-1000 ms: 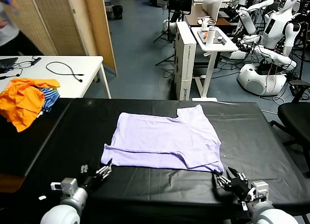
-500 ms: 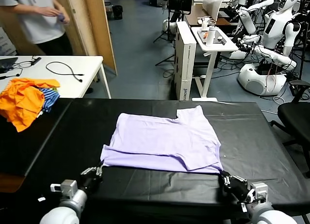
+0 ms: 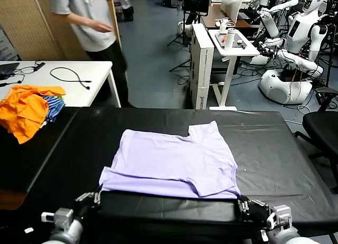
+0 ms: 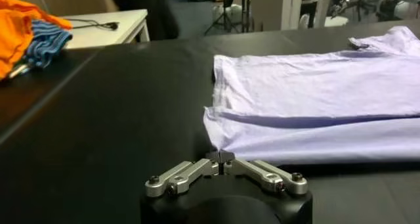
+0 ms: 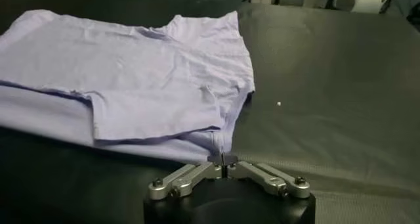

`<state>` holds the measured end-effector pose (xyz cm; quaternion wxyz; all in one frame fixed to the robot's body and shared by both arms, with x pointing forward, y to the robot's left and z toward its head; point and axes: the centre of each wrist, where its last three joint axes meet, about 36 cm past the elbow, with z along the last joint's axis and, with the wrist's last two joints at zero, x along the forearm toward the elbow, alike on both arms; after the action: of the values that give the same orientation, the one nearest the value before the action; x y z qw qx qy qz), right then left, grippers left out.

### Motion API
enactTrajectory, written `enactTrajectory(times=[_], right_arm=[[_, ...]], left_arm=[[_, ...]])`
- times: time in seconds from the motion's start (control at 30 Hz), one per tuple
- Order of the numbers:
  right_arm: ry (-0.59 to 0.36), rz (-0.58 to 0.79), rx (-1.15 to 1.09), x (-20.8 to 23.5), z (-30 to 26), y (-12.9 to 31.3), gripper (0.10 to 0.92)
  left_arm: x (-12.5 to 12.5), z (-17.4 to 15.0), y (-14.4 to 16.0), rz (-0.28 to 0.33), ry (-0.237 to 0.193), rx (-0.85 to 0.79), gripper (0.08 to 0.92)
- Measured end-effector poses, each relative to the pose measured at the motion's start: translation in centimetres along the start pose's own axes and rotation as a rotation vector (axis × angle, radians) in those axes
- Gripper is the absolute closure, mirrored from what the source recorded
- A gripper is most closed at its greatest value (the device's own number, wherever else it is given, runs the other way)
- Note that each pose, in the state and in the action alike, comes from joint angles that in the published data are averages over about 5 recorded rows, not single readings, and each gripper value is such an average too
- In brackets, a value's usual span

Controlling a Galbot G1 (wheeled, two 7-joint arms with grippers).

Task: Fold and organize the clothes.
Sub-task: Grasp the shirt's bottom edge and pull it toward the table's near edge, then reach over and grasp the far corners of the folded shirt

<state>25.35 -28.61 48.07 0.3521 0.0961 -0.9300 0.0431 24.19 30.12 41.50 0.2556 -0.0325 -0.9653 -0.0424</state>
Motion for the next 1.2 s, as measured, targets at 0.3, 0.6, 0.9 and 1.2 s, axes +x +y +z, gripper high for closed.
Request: enactTrajectory(times=[0.3, 0.6, 0.9, 1.2], right_arm=[[-0.045, -0.022, 0.011, 2.2, -1.3, 0.7, 0.288], [-0.146, -0.069, -0.026, 1.9, -4.1, -0.4, 0.116], [-0.216, -0.014, -0.049, -4.6, -8.4, -4.7, 0.115], [-0.206, 0.015, -0.053, -11.7, -13.1, -7.2, 0.115]], left_arm=[[1.6, -0.2, -0.2, -0.022, 0.03, 0.014, 0.564], [2.5, -2.0, 1.0, -0.019, 0.067, 0.022, 0.102], [-0.4, -6.6, 2.0, 0.027, 0.031, 0.201, 0.093], [-6.5, -12.1, 3.4, 0.12, -0.031, 0.239, 0.092]])
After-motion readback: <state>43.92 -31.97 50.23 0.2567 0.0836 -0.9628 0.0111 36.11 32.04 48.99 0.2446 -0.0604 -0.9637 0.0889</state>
